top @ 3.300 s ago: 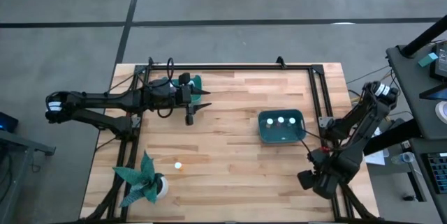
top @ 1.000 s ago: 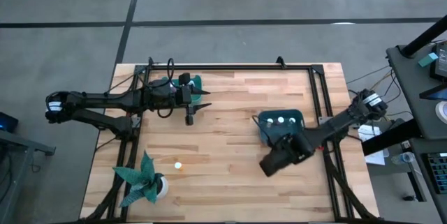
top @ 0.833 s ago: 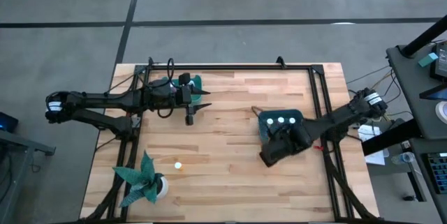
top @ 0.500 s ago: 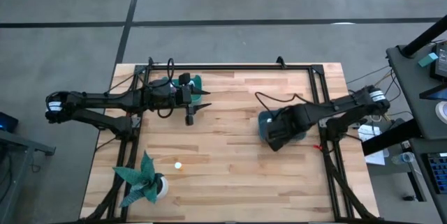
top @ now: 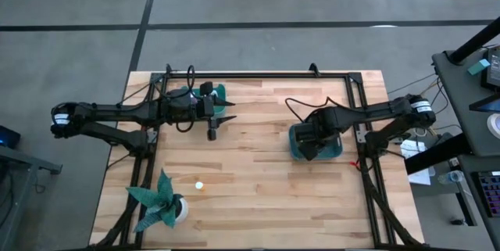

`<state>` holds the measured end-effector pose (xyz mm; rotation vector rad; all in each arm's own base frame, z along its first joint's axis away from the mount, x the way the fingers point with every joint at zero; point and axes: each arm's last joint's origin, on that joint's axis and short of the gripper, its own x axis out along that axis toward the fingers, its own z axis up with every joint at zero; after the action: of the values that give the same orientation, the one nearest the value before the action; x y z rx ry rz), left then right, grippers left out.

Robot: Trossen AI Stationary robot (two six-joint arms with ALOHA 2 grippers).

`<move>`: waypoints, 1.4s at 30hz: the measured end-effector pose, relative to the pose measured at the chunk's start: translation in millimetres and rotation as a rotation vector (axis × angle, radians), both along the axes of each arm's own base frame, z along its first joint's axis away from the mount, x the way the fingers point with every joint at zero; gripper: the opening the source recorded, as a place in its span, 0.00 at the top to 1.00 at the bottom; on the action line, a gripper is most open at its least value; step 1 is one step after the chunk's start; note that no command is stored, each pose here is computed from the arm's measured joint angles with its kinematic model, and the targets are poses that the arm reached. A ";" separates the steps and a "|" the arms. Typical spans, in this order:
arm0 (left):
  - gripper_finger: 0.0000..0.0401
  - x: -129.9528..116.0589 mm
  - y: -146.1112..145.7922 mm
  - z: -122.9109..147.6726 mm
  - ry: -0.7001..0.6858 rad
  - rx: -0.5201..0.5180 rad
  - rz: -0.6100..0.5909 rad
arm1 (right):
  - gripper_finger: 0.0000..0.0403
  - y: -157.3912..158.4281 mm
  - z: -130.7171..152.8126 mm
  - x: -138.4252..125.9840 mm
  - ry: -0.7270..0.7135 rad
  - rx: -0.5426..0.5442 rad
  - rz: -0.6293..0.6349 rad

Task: Pick and place medicine bottles into bin by pill shape (circle, oval)
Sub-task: Put the yellow tablet bottle into the blue bin

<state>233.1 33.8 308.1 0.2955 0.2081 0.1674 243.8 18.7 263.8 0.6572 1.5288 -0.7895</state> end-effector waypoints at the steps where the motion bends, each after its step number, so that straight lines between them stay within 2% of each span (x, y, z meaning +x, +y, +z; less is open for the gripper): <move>1: 0.58 0.0 0.0 0.0 0.000 0.000 0.000 | 0.72 -0.6 -2.2 0.2 -0.003 0.001 0.008; 9: 0.58 0.0 0.0 -0.3 0.001 0.000 0.000 | 0.72 -3.8 -17.8 -2.7 -0.057 0.009 0.027; 24: 0.58 0.0 0.0 -0.3 0.000 0.000 0.000 | 0.72 -11.0 -49.5 -34.4 -0.038 0.005 -0.036; 42: 0.58 0.0 0.0 -0.2 0.000 0.000 0.000 | 0.72 -10.9 -60.2 -30.3 -0.089 0.008 -0.036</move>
<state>233.1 33.8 307.8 0.2955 0.2085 0.1674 213.5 7.8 203.6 0.7186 1.4435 -0.7711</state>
